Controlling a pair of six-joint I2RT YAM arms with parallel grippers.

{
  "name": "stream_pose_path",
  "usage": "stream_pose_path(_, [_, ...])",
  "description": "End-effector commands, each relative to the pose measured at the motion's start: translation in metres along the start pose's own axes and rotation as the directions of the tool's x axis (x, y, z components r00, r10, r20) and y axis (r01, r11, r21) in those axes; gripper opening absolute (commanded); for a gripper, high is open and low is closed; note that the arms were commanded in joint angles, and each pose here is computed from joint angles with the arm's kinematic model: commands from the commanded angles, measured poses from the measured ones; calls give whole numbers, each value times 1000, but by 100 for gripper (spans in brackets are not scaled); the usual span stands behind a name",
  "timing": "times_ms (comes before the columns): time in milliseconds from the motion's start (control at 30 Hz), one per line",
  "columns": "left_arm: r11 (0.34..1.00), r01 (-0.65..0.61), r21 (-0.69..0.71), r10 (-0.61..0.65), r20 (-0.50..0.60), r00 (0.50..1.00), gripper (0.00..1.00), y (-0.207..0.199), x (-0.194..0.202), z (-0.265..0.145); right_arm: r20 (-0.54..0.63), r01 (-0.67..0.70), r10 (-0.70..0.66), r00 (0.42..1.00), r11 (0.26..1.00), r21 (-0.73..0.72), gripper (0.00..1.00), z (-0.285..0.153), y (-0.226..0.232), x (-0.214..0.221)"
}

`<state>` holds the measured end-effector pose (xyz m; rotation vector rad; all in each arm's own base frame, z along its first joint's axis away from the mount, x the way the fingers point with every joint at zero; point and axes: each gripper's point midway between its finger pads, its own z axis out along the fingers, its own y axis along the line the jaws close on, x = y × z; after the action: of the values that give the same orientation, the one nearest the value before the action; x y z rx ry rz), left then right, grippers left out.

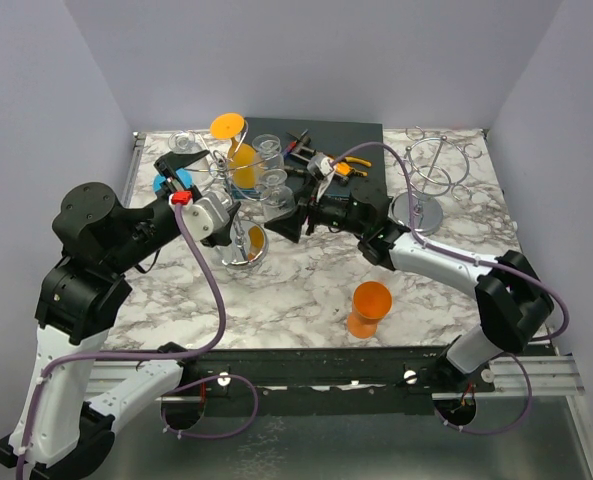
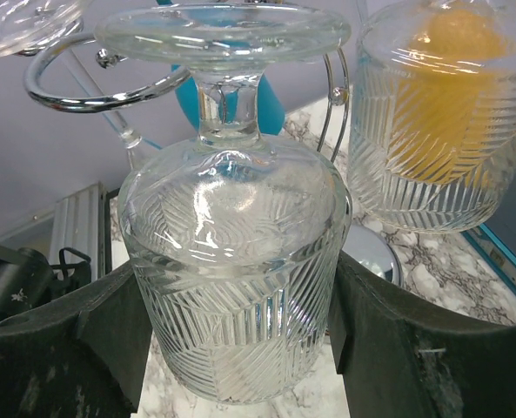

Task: Place the wine glass upside down on the wine glass rack
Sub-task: Turn the wine glass upside down at the wine rack.

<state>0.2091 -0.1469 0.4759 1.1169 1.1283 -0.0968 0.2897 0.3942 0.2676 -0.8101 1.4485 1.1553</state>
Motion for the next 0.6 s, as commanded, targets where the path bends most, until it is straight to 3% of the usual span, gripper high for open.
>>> stream_pose_path(0, [1000, 16, -24, -17, -26, 1000, 97, 0, 8, -1, 115, 57, -50, 992, 997, -60, 39, 12, 8, -40])
stream_pose_path(567, [999, 7, -44, -10, -66, 998, 98, 2, 18, -2, 93, 58, -49, 994, 993, -103, 36, 39, 11, -27])
